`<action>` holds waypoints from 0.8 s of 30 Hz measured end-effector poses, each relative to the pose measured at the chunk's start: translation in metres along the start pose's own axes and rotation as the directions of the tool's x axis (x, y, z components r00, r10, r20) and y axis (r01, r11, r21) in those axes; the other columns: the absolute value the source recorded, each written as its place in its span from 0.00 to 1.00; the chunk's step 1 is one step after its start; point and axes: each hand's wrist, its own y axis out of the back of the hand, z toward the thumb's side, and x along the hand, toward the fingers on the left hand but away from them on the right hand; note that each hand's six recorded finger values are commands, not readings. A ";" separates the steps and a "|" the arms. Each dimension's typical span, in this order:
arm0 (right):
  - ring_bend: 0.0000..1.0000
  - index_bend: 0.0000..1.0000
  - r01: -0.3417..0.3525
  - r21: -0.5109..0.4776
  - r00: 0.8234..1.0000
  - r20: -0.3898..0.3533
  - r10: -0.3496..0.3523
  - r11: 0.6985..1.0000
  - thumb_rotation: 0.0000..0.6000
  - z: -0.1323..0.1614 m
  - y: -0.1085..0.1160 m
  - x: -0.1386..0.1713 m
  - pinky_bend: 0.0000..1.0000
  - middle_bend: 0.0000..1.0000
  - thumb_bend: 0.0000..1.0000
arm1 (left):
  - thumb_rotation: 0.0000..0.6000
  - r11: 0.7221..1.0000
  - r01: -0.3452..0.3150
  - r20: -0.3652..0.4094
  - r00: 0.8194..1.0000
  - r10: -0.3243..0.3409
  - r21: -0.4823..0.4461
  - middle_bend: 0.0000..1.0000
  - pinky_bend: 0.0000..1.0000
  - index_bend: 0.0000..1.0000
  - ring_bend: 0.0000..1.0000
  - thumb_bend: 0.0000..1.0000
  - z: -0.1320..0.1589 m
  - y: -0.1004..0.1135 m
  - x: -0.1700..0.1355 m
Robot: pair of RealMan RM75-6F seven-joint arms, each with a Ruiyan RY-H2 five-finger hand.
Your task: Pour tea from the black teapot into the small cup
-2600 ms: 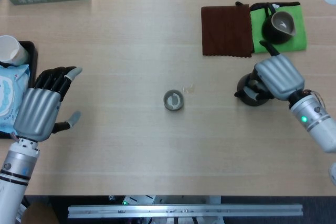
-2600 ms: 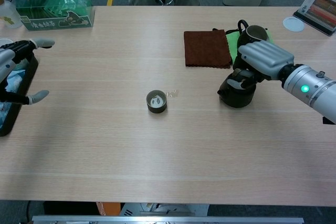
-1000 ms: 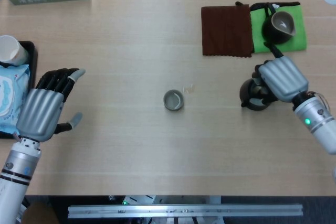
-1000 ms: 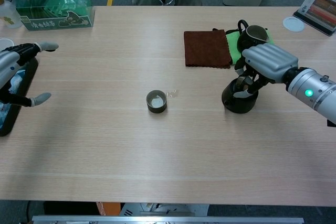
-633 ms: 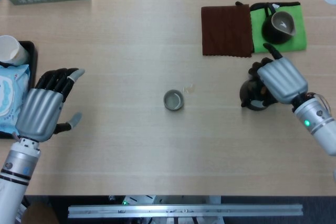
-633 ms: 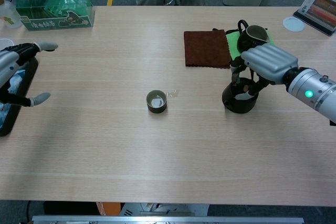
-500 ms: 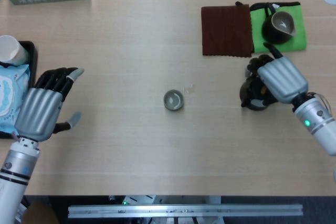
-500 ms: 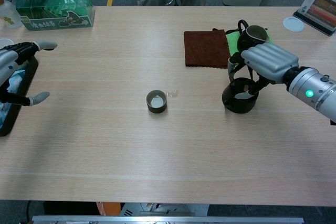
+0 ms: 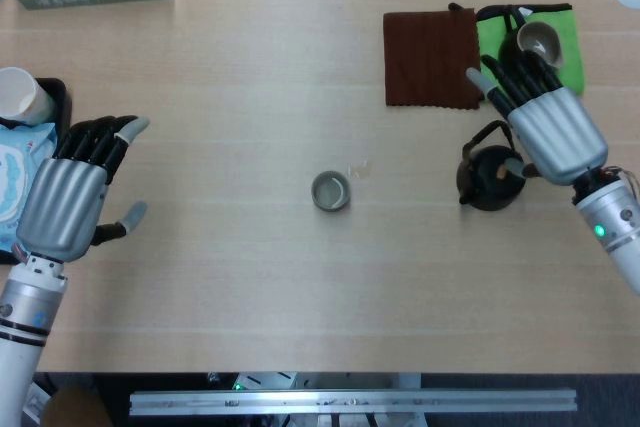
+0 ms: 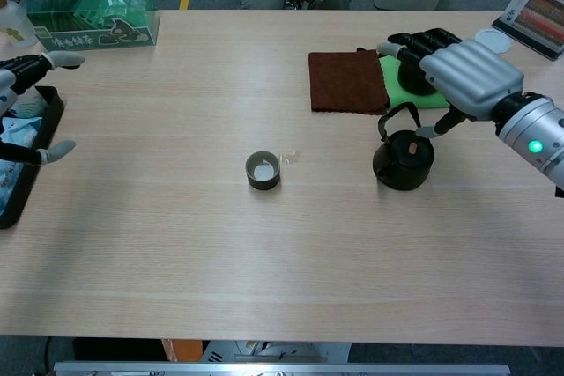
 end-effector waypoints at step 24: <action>0.10 0.22 0.181 0.090 0.906 0.373 -0.202 0.979 1.00 -0.104 0.059 0.128 0.00 0.22 0.08 | 1.00 0.977 -0.146 0.000 0.989 0.148 0.153 0.15 0.16 0.10 0.12 0.25 -0.030 0.025 -0.021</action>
